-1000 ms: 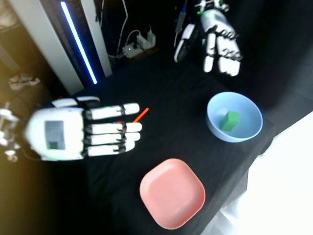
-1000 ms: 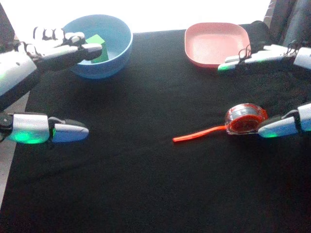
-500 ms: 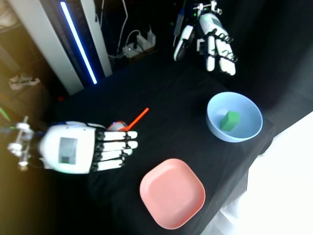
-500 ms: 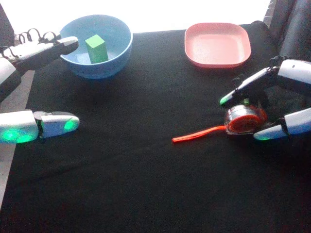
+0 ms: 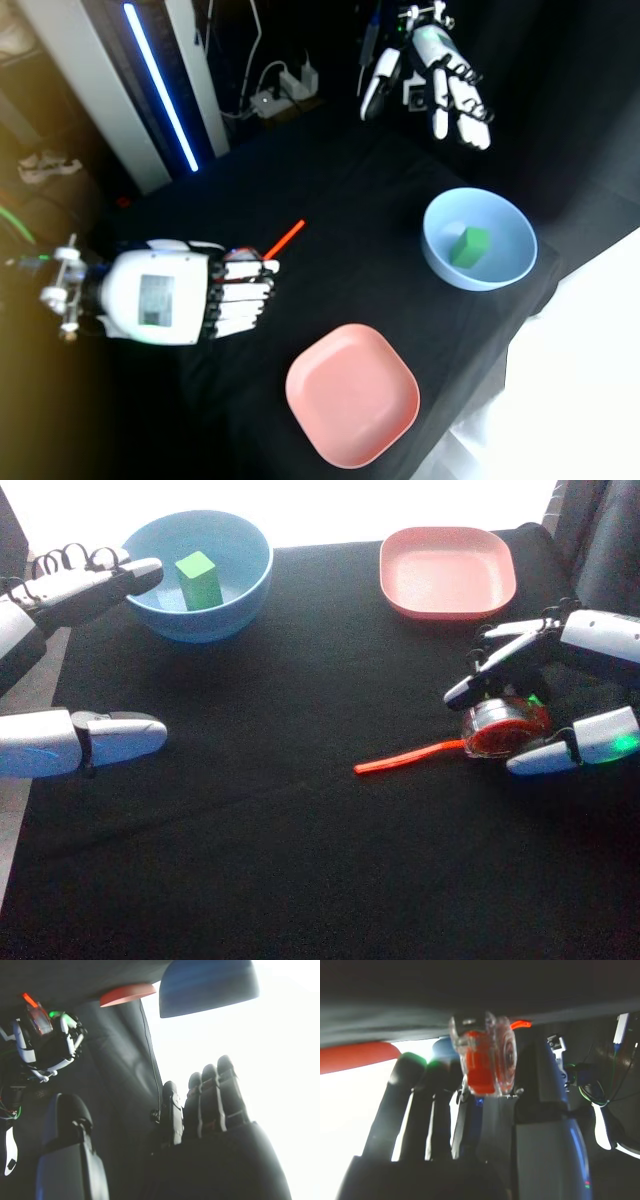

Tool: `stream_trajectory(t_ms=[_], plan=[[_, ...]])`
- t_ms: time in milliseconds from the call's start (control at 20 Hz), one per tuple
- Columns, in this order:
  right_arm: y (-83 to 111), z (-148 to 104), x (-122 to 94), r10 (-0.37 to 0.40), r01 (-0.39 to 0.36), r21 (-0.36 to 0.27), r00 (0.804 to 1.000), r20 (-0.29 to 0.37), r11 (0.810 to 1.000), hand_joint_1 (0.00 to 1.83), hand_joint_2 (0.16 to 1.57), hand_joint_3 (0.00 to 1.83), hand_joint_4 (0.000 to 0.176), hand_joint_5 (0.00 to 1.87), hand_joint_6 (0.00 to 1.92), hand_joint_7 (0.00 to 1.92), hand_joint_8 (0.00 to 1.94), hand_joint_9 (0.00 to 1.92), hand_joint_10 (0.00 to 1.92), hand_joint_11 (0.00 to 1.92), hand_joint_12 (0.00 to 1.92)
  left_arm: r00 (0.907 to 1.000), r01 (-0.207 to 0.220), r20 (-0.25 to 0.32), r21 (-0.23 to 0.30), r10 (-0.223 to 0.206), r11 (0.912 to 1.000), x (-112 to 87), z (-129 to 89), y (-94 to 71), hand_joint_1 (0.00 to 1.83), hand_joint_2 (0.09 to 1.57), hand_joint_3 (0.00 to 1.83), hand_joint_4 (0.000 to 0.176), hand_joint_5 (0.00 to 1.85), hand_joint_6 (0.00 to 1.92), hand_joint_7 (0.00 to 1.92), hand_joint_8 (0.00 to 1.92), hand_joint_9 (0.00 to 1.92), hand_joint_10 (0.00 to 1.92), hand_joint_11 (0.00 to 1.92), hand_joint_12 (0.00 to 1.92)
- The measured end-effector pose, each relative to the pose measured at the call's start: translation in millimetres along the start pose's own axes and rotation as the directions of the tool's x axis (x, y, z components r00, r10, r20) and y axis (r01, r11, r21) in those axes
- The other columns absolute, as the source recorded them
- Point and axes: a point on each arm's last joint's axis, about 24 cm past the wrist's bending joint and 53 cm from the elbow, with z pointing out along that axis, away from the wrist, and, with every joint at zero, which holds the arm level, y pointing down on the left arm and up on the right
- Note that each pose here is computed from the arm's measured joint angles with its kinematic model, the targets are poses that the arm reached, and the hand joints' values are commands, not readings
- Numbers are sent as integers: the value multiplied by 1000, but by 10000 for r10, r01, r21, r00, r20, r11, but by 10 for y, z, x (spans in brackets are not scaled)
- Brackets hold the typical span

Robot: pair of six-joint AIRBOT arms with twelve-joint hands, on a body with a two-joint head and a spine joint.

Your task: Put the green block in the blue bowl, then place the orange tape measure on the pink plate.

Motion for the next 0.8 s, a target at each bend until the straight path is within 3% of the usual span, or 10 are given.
stream_trajectory(t_ms=[50, 150, 200, 250, 350, 450, 500, 600, 650, 800], plan=[[-6, 3, -2, -20, 20, 4, 10000, -7, 10000, 1251, 1111, 0, 0, 1055, 693, 836, 1399, 788, 1557, 798, 1758, 10000, 0, 0, 0, 0, 10000, 0, 0, 0, 682, 928, 0, 126, 233, 6, 147, 8, 127, 13, 130, 80], [-22, 15, -26, 44, -44, 1, 10000, 71, 10000, 1395, 1044, 0, 0, 1113, 635, 1167, 641, 1054, 1120, 965, 1305, 10000, 10, 12, -13, -10, 10000, -3, 0, 3, 691, 911, 0, 125, 244, 7, 158, 8, 138, 12, 147, 93], [-14, 25, -54, 36, -36, -51, 9999, 124, 10000, 1404, 1028, 0, 0, 1157, 535, 1208, 577, 1074, 1093, 965, 1275, 10000, 27, 12, -7, -27, 10000, -3, -1, 2, 698, 908, 0, 125, 248, 7, 160, 8, 143, 12, 160, 102], [-19, 28, -106, 158, -157, -65, 9995, 257, 9999, 1309, 1023, 0, 0, 1354, 143, 1136, 977, 1122, 1140, 978, 1489, 10000, 44, -18, -29, -44, 10000, 7, -10, 12, 702, 911, 0, 117, 252, 7, 157, 4, 137, 7, 147, 101], [-20, 34, -117, 253, -253, -32, 9994, 254, 9997, 1399, 1032, 0, 0, 1237, 361, 1166, 741, 1020, 1125, 866, 1424, 9999, 59, -110, -117, -60, 9999, 33, -28, 40, 682, 924, 2, 97, 245, 2, 148, 1, 128, 2, 129, 98], [60, 27, -144, 17, -14, -175, 9998, 175, 9998, 1282, 1076, 2, 0, 1305, 186, 965, 1275, 948, 1551, 810, 1864, 9999, 72, -137, -180, -75, 9998, 44, -46, 62, 680, 919, 0, 86, 252, 4, 156, 4, 144, 7, 145, 110], [248, -29, -288, -63, 90, -643, 9991, 417, 9979, 1372, 1133, 0, 0, 1070, 636, 910, 1200, 810, 1421, 712, 1627, 9997, 134, -180, -222, -138, 9997, 56, -66, 80, 711, 921, 0, 72, 268, 8, 169, 6, 152, 8, 134, 110], [412, -6, -404, -225, 289, -996, 9977, 639, 9946, 1295, 1096, 0, 0, 1195, 410, 948, 1257, 897, 1379, 801, 1663, 9997, 145, -185, -308, -151, 9994, 58, -73, 103, 726, 917, 0, 78, 272, 8, 170, 5, 148, 5, 115, 104], [641, 37, -558, -282, 448, -1577, 9940, 1056, 9865, 1273, 1116, 0, 0, 1162, 373, 912, 1357, 883, 1609, 859, 1845, 9996, 237, -170, -292, -242, 9993, 55, -83, 103, 717, 916, 0, 78, 274, 7, 171, 5, 148, 4, 110, 105], [1100, 76, -957, -648, 1192, -2756, 9780, 1985, 9539, 1395, 1051, 0, 0, 1057, 857, 1143, 615, 1064, 1001, 1011, 1043, 9989, 388, -247, -245, -394, 9989, 91, -149, 101, 743, 920, 1, 68, 273, 2, 155, 0, 131, 0, 105, 113]])
